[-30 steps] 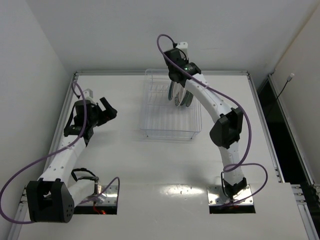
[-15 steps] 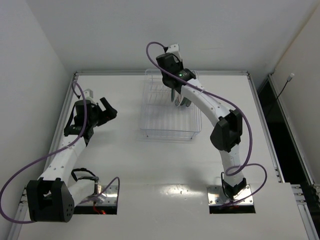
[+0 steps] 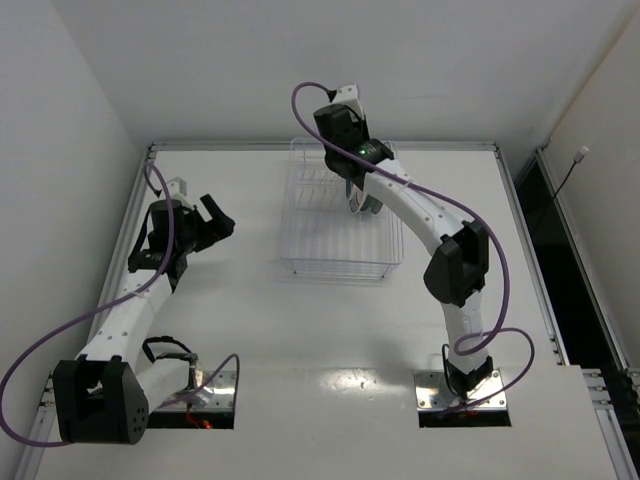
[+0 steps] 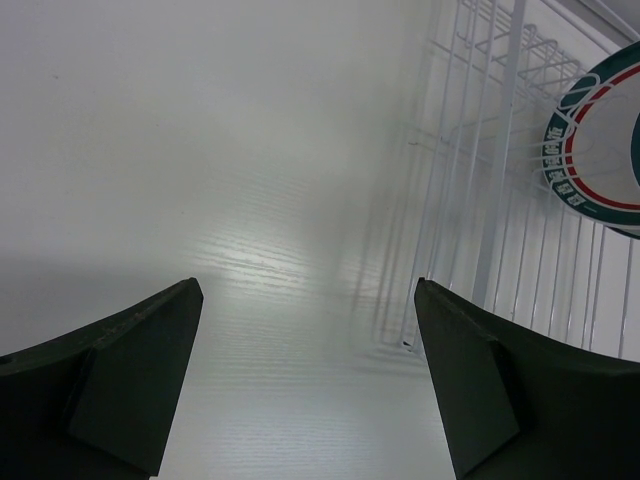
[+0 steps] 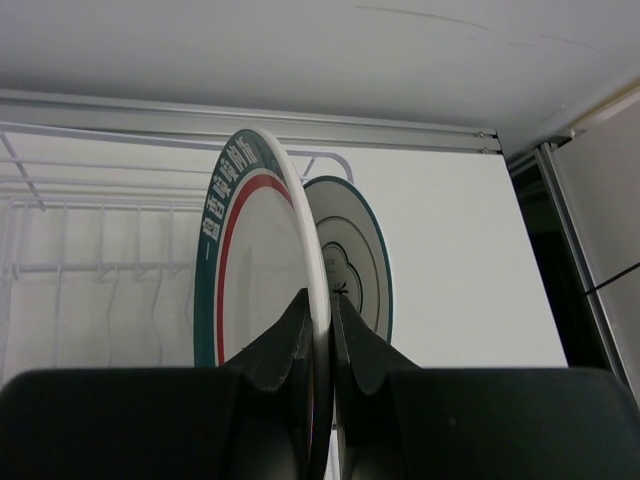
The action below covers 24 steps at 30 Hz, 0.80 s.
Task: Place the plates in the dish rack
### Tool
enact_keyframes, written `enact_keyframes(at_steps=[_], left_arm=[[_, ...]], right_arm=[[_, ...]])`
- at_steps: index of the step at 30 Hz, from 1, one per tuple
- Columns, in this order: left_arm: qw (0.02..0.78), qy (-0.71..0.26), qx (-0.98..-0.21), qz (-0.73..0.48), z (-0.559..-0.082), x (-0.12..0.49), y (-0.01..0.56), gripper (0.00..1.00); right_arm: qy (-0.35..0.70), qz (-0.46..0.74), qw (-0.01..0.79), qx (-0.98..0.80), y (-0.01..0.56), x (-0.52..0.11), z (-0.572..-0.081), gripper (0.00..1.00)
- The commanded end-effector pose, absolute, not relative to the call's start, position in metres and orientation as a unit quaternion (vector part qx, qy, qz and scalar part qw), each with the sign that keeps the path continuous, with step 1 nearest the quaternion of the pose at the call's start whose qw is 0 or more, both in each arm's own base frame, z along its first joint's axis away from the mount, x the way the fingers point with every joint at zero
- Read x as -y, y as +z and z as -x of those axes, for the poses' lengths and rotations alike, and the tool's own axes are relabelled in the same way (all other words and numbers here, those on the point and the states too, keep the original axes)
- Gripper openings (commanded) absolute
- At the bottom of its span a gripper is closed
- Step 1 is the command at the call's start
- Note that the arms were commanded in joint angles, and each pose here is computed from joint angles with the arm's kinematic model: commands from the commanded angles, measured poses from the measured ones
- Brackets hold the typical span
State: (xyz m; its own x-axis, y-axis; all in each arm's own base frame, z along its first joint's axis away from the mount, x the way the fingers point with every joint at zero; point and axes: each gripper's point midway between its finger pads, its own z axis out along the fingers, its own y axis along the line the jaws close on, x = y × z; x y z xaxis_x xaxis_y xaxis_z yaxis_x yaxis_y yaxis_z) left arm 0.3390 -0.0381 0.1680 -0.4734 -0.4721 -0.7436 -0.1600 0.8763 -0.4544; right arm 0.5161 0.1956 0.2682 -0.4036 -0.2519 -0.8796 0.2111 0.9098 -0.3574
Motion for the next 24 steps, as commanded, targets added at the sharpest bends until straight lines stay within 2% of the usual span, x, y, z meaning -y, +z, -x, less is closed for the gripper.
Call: enact_keyframes(at_steps=[1,6,18,24], left_arm=[[0.499,-0.169,-0.833,0.171,-0.346,0.042,0.182,0.86],[0.499,-0.169,-0.833,0.171,-0.346,0.042,0.182,0.86],[0.491,-0.168,-0.837,0.172,-0.348,0.042,0.176,0.86],[0.487,-0.167,-0.839,0.173,-0.348,0.042,0.173,0.86]], right_arm=[[-0.215,-0.025,0.577,-0.787,0.303,-0.186,-0.515,0.00],[-0.221,-0.001,0.551,-0.805,0.270,-0.198,-0.527,0.00],[-0.237,0.017,0.527,-0.816,0.234,-0.202,-0.534,0.01],[-0.251,0.031,0.532,-0.808,0.242,-0.202,-0.529,0.00]])
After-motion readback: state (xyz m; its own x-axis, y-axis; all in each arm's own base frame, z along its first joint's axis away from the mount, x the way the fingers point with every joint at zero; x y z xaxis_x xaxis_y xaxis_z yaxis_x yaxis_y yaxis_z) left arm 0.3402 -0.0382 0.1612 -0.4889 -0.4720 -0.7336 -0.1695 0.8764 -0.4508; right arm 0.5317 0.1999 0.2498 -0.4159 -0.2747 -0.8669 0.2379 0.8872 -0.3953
